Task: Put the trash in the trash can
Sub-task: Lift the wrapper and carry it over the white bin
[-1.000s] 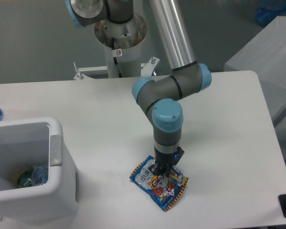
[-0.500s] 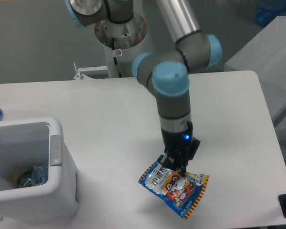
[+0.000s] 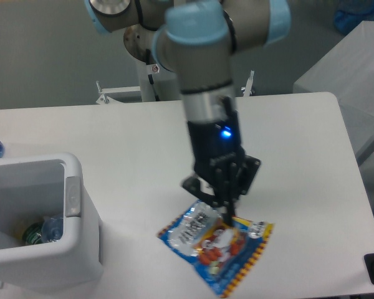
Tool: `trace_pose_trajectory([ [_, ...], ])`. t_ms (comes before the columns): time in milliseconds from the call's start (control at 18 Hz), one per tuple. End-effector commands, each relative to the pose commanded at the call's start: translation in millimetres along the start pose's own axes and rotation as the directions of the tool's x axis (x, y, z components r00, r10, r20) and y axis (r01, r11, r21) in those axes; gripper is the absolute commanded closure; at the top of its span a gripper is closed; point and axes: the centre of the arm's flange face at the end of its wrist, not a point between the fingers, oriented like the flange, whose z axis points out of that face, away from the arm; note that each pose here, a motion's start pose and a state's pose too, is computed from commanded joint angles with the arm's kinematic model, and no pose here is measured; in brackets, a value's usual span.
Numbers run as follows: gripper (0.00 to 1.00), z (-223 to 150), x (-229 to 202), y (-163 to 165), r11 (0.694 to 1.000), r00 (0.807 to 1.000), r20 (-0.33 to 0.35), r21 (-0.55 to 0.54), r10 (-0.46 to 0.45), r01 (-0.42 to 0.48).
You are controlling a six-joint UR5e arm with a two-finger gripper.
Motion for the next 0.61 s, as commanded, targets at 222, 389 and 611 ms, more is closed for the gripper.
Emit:
trace_pose_trajectory([
  [222, 0.96, -33, 75, 12, 0.982, 0.978, -0.086, 0.027, 0.188, -0.186],
  [389, 0.96, -42, 130, 28, 0.951, 0.939, -0.149, 0.039, 0.309, -0.306],
  [611, 0.96, -39, 171, 46, 0.914, 0.893, -0.200, 0.045, 0.403, -0.403],
])
